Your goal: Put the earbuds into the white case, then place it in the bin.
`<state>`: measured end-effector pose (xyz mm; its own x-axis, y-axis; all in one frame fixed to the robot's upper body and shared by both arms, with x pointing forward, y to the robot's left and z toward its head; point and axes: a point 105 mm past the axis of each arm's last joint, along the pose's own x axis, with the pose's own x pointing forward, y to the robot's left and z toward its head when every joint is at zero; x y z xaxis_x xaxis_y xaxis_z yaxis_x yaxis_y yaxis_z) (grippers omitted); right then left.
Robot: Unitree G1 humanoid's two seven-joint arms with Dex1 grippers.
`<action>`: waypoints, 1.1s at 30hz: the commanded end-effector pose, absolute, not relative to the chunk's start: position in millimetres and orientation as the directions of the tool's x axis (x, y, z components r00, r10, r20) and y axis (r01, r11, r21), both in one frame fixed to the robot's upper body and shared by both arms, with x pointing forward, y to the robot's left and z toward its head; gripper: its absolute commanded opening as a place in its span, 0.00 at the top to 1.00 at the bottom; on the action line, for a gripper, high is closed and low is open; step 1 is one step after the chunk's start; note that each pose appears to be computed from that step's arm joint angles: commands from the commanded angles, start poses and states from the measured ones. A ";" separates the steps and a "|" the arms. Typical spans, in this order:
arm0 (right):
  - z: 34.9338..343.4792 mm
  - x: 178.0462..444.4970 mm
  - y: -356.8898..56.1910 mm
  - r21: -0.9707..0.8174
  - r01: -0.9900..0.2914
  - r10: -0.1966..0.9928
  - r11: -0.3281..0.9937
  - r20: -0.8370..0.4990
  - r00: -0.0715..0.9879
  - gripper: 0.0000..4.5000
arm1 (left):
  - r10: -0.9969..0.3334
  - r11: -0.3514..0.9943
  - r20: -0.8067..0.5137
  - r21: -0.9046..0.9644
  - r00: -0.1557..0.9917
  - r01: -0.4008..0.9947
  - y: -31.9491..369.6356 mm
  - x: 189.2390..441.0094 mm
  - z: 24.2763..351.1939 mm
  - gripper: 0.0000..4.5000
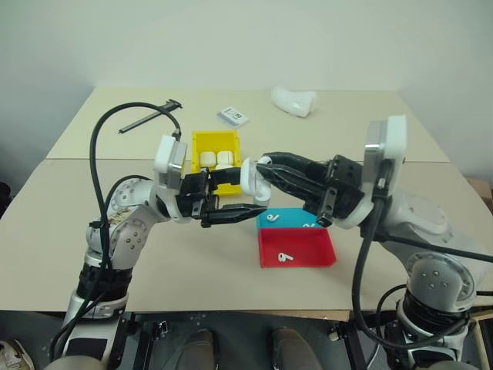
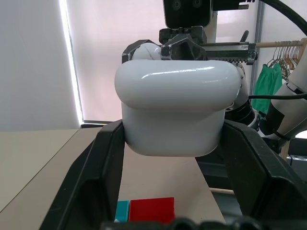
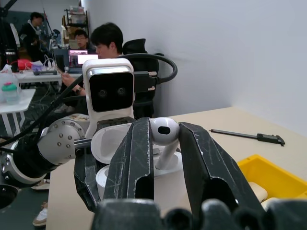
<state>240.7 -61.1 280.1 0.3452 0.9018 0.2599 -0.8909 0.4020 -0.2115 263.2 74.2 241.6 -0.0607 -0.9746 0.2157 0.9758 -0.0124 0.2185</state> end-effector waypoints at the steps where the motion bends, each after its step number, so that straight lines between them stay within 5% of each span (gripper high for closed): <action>1: 281.1 244.9 -62.3 -0.238 -0.865 0.886 0.442 0.267 0.379 0.87 | -0.971 -0.028 0.222 0.286 -0.094 0.958 73.7 256.4 252.3 0.39; 11: 274.6 243.4 -61.3 -0.277 -0.865 0.903 0.418 0.226 0.364 0.87 | -0.971 -0.019 0.223 0.300 -0.090 0.954 73.6 257.1 253.1 0.39; 20: 274.8 243.6 -68.6 -0.312 -0.862 0.914 0.400 0.204 0.351 0.20 | -0.970 0.003 0.232 0.307 -0.072 0.952 74.9 260.1 254.1 0.39; 30: 298.6 266.2 -101.8 -0.338 -0.818 0.884 0.465 0.226 0.409 0.20 | -0.971 0.048 0.235 0.320 -0.030 0.946 79.3 261.1 254.2 0.39; 33: 296.1 283.5 -116.3 -0.399 -0.803 0.891 0.442 0.090 0.446 0.20 | -0.970 0.083 0.245 0.330 -0.001 0.940 83.9 262.0 256.1 0.39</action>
<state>282.7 -110.6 286.1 0.4501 0.8878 0.0961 -0.8256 0.4547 -0.3342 267.3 80.4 245.2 -0.0018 -0.9736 0.2281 0.9609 0.0615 0.2701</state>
